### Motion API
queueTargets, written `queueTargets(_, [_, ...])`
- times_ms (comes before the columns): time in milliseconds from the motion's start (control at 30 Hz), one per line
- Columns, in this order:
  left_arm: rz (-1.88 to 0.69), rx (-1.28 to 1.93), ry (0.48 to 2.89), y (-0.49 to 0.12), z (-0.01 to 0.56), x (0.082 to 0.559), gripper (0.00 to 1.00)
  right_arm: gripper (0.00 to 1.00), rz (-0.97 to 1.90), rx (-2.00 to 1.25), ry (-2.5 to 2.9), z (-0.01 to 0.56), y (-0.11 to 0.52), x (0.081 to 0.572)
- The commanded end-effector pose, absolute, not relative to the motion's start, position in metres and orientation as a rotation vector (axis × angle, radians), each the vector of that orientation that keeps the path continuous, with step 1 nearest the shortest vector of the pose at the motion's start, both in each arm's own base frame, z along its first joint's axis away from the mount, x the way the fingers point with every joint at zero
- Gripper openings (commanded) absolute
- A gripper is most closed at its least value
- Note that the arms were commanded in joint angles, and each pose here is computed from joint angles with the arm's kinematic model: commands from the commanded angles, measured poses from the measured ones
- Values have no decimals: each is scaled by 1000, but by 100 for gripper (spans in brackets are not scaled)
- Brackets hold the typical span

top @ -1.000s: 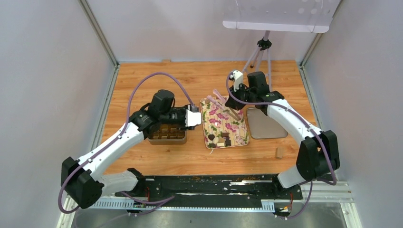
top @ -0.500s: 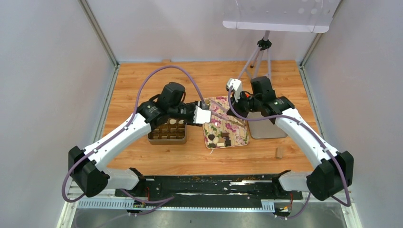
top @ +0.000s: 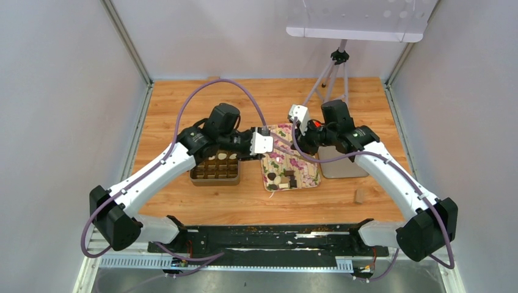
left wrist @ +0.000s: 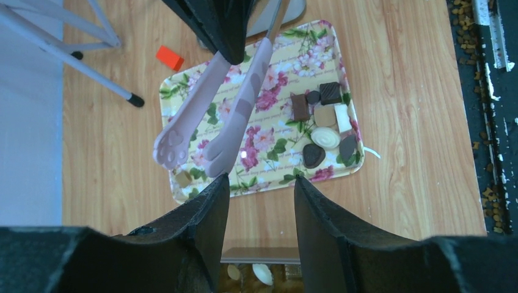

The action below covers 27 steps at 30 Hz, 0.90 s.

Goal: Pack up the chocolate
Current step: Pick up the clamp from the plate.

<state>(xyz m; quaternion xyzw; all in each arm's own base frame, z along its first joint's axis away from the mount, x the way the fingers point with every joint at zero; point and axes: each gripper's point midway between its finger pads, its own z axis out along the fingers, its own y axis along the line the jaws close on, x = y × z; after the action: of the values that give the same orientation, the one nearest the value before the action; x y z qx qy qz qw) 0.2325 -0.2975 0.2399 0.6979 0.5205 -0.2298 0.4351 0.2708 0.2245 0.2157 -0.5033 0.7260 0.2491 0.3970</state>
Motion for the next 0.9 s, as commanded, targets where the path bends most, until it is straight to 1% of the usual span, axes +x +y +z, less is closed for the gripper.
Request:
queueTargets(0, [-497, 1666, 1345, -291, 261, 245, 52, 0, 652, -1337, 1772, 220, 232, 265])
queueTargets(133, [-482, 1633, 1323, -284, 266, 245, 53, 0, 660, -1348, 1774, 219, 232, 263])
queueTargets(233, [-546, 1639, 1314, -292, 264, 240, 54, 0, 668, -1362, 1766, 218, 235, 261])
queueTargets(367, [-729, 1693, 1276, -307, 261, 221, 53, 0, 678, -1356, 1765, 221, 239, 262])
queueTargets(533, [-751, 1780, 1245, -312, 256, 221, 49, 0, 678, -1338, 1762, 226, 241, 266])
queueTargets(600, [-757, 1788, 1250, -314, 254, 223, 44, 0, 686, -1330, 1759, 228, 243, 267])
queueTargets(667, [-761, 1789, 1252, -316, 253, 224, 35, 0, 689, -1324, 1756, 230, 244, 267])
queueTargets(733, [-754, 1787, 1264, -316, 249, 226, 29, 0, 688, -1321, 1753, 232, 244, 268])
queueTargets(867, [-740, 1794, 1290, -314, 242, 230, 22, 1, 698, -1322, 1749, 234, 244, 265])
